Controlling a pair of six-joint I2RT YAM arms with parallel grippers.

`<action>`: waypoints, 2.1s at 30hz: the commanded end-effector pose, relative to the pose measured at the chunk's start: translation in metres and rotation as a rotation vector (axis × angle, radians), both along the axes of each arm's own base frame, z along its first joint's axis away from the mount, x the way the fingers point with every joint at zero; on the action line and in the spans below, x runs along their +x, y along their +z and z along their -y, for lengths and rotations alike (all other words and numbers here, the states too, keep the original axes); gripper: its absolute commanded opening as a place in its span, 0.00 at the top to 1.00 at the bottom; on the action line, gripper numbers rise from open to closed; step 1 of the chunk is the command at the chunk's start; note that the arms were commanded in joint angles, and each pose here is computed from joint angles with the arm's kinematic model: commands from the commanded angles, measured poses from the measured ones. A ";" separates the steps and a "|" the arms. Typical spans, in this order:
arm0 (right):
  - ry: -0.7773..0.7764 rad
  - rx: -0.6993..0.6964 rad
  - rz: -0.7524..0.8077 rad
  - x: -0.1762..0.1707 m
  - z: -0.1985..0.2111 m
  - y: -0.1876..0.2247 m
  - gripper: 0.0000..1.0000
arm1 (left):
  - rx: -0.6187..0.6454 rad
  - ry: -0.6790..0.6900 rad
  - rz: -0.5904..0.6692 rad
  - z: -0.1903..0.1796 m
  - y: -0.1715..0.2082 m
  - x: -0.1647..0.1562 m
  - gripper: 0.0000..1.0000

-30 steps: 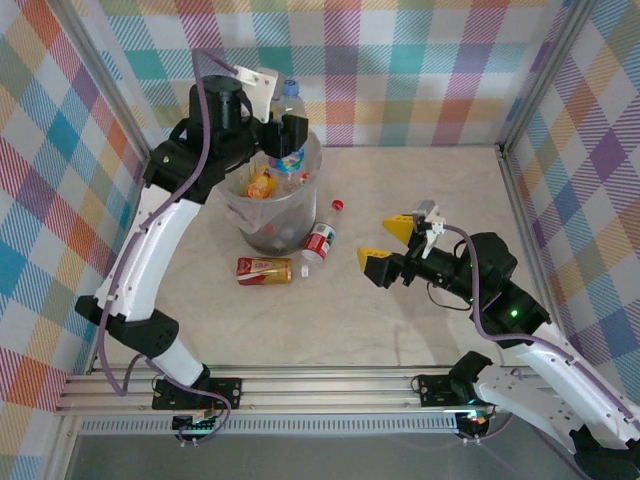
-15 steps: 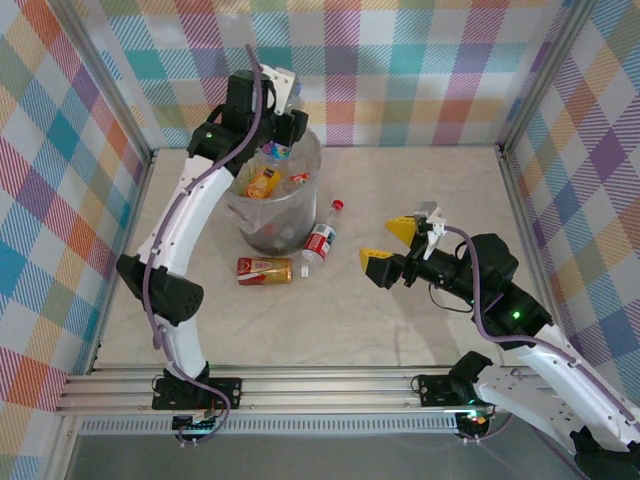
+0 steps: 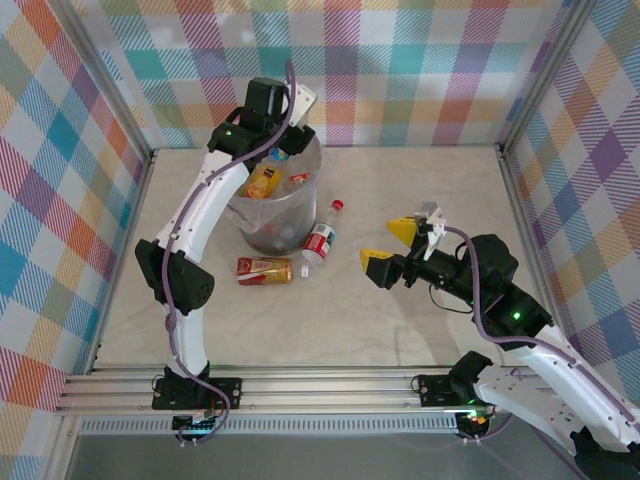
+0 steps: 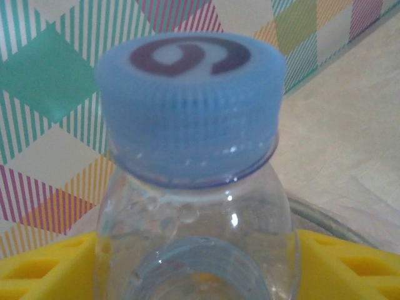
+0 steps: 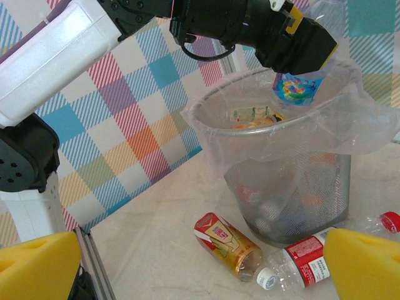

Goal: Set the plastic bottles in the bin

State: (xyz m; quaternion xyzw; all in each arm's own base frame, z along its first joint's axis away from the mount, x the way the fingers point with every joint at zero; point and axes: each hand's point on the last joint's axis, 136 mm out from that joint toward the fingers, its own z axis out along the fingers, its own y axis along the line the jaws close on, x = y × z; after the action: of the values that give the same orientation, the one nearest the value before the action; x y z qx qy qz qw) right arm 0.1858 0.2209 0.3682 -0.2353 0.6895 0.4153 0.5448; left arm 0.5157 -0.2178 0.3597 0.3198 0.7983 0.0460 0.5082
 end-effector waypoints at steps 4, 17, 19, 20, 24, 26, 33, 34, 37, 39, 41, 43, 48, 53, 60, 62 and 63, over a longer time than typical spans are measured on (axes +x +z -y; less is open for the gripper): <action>0.007 0.016 -0.014 0.002 -0.005 0.000 0.00 | 0.183 -0.065 0.017 -0.010 -0.015 -0.002 0.28; 0.010 0.028 -0.038 0.003 -0.006 -0.002 0.00 | 0.307 0.009 0.131 -0.030 0.008 -0.003 0.39; 0.010 0.028 -0.039 0.003 -0.006 -0.002 0.00 | 0.303 0.011 0.145 -0.030 0.012 -0.004 0.39; 0.010 0.027 -0.041 0.003 -0.006 -0.002 0.00 | 0.305 0.013 0.153 -0.030 0.014 -0.004 0.39; 0.010 0.031 -0.040 0.002 -0.005 -0.001 0.00 | 0.333 0.024 0.198 -0.027 0.025 -0.004 0.39; 0.009 0.033 -0.040 0.002 -0.005 0.000 0.00 | 0.359 0.019 0.215 -0.025 0.027 -0.004 0.40; 0.011 0.034 -0.036 -0.001 -0.003 0.003 0.00 | 0.444 0.039 0.245 -0.026 0.022 0.005 0.39; 0.011 0.032 -0.037 -0.002 -0.003 0.003 0.00 | 0.447 0.041 0.246 -0.026 0.020 0.007 0.39; 0.003 0.027 -0.034 -0.002 0.000 0.004 0.00 | 0.443 0.036 0.229 -0.027 0.012 0.008 0.38; 0.002 0.024 -0.034 -0.003 0.000 0.004 0.00 | 0.445 0.031 0.215 -0.028 0.006 0.007 0.38; -0.001 0.023 -0.032 -0.002 0.001 0.004 0.00 | 0.454 0.033 0.204 -0.030 0.000 0.007 0.36; 0.000 0.022 -0.033 -0.002 0.000 0.004 0.00 | 0.454 0.032 0.192 -0.033 -0.004 0.004 0.34; 0.011 0.021 -0.041 0.001 -0.005 0.002 0.00 | 0.411 0.027 0.153 -0.035 -0.004 -0.009 0.18; 0.020 0.027 -0.047 0.003 -0.009 0.001 0.00 | 0.299 0.021 0.143 -0.033 0.013 -0.027 0.07; 0.022 0.031 -0.059 0.003 -0.009 -0.002 0.00 | 0.094 0.026 0.097 -0.034 0.037 -0.063 0.00; 0.021 0.033 -0.059 0.003 -0.009 -0.002 0.00 | -0.008 0.041 0.077 -0.035 0.045 -0.071 0.00; 0.021 0.034 -0.060 0.003 -0.009 -0.002 0.00 | -0.068 0.045 0.055 -0.034 0.047 -0.075 0.00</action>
State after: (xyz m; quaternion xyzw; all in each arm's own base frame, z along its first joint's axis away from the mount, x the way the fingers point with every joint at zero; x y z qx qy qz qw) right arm 0.1936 0.2285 0.3530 -0.2181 0.7143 0.4228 0.5132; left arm 0.4598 -0.1850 0.3921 0.3370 0.7701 0.1172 0.5289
